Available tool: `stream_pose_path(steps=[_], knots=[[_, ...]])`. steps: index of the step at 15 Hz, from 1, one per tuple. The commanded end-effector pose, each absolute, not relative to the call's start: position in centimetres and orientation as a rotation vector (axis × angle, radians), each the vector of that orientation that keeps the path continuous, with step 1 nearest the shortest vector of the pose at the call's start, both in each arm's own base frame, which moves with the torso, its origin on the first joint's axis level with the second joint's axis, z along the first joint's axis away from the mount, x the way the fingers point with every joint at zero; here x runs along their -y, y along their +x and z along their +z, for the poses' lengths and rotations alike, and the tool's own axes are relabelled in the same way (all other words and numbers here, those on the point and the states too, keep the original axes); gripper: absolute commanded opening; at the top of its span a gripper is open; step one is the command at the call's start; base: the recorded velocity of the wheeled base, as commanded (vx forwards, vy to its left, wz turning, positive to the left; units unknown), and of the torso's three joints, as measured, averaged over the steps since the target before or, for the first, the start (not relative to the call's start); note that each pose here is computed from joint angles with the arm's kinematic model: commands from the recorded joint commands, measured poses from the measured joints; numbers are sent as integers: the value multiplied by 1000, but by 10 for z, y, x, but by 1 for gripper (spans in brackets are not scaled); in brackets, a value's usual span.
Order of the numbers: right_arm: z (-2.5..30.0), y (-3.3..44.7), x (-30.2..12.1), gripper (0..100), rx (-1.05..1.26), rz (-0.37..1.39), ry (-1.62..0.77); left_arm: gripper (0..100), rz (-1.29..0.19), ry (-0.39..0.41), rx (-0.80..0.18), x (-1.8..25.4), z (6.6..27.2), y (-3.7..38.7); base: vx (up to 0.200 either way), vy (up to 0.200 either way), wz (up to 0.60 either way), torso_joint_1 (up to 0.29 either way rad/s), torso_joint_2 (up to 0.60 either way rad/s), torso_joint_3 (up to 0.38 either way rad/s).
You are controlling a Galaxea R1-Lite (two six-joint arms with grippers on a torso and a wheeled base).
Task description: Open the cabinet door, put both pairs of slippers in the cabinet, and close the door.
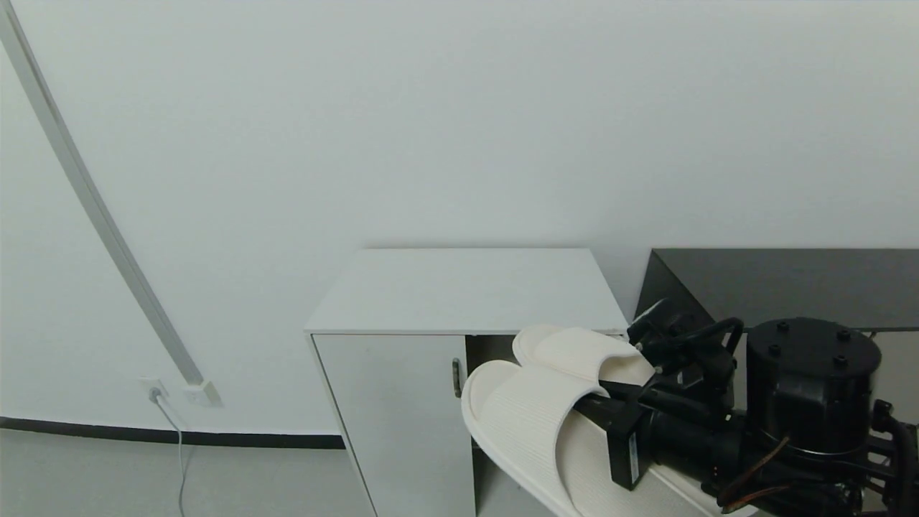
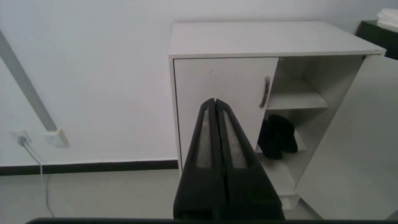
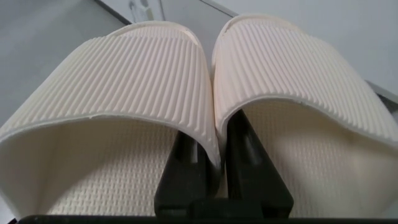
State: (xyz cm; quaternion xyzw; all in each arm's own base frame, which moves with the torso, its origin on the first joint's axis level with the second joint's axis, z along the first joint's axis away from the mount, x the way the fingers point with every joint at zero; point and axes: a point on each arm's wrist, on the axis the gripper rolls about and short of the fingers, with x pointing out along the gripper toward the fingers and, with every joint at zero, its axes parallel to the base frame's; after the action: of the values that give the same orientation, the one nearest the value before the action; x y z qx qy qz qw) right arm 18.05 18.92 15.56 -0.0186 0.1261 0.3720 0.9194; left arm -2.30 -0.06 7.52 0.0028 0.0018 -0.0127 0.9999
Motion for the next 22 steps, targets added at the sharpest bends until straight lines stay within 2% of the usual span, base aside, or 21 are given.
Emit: stream_pose_path(steps=[1,10,12,22], knots=[[150,181,-190,0,-279,763,-45,0,-25,6,-5,1,75,-23,0,0,0,0,0,0],[149,181,-189,0,-265,770,-66,0,-25,6,-5,1,75,-23,0,0,0,0,0,0],[148,180,-189,0,-268,774,-68,0,-25,6,-5,1,75,-23,0,0,-600,-2,5,0],[139,181,-192,0,-241,783,-77,0,-25,5,-5,1,75,-23,0,0,0,0,0,0]])
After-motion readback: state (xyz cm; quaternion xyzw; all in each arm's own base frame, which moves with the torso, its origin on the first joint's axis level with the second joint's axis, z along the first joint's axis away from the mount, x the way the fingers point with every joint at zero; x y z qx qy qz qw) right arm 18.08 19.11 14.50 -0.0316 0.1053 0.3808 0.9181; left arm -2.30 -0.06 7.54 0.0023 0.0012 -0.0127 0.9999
